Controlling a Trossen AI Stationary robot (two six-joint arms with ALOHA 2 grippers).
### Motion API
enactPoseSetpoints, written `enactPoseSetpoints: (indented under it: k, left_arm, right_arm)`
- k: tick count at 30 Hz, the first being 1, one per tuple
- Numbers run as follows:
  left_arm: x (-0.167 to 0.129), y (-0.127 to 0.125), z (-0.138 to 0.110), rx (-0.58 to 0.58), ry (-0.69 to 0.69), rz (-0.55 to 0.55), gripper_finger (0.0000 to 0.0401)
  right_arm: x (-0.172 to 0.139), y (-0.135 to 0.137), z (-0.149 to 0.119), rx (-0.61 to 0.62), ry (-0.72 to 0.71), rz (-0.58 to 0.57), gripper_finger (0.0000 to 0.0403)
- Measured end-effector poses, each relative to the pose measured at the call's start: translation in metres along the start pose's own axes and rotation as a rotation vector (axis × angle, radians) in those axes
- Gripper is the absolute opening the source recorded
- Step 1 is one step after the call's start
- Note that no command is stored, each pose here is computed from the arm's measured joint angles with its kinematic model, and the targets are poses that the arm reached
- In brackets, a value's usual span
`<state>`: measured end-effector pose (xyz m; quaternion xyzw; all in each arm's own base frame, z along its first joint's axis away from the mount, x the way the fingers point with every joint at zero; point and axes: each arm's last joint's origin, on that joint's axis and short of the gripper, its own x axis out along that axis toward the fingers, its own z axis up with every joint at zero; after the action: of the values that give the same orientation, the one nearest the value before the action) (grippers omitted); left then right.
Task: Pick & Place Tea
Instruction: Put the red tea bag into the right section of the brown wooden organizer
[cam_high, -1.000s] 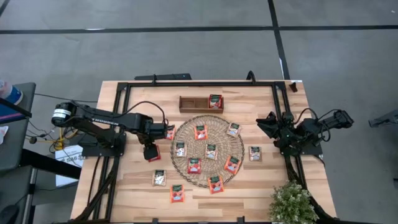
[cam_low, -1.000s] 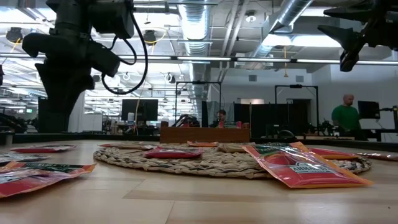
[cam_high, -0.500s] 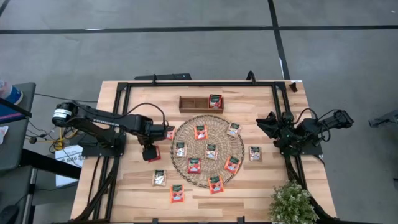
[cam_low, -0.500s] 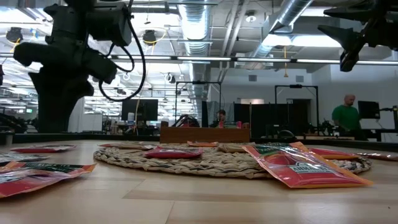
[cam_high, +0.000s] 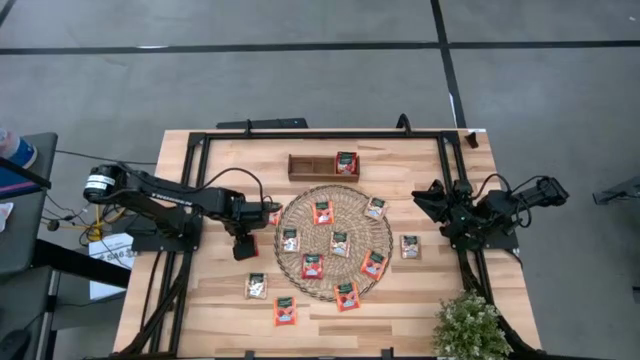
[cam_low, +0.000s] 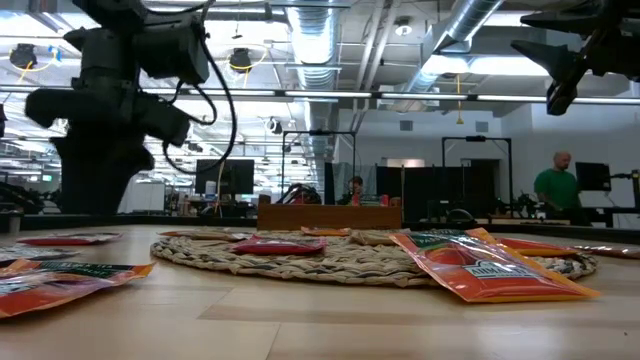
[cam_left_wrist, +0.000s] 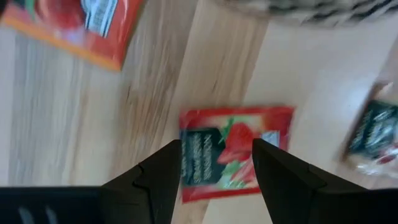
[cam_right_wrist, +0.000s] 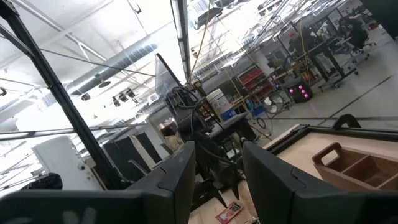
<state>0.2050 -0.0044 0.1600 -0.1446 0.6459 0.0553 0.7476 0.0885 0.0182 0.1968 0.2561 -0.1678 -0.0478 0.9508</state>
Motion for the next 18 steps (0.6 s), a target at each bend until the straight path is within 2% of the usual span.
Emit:
enactPoseSetpoints:
  k: [10, 18]
  left_arm:
    - [0.0012, 0.0006, -0.0012, -0.001, 0.005, 0.004, 0.0189]
    - [0.0011, 0.0024, -0.0013, -0.018, -0.008, 0.064, 0.0188]
  right_arm:
    - [0.0000, 0.0000, 0.0000, 0.001, 0.000, 0.000, 0.0126]
    - [0.0000, 0.0000, 0.0000, 0.001, 0.000, 0.000, 0.0126]
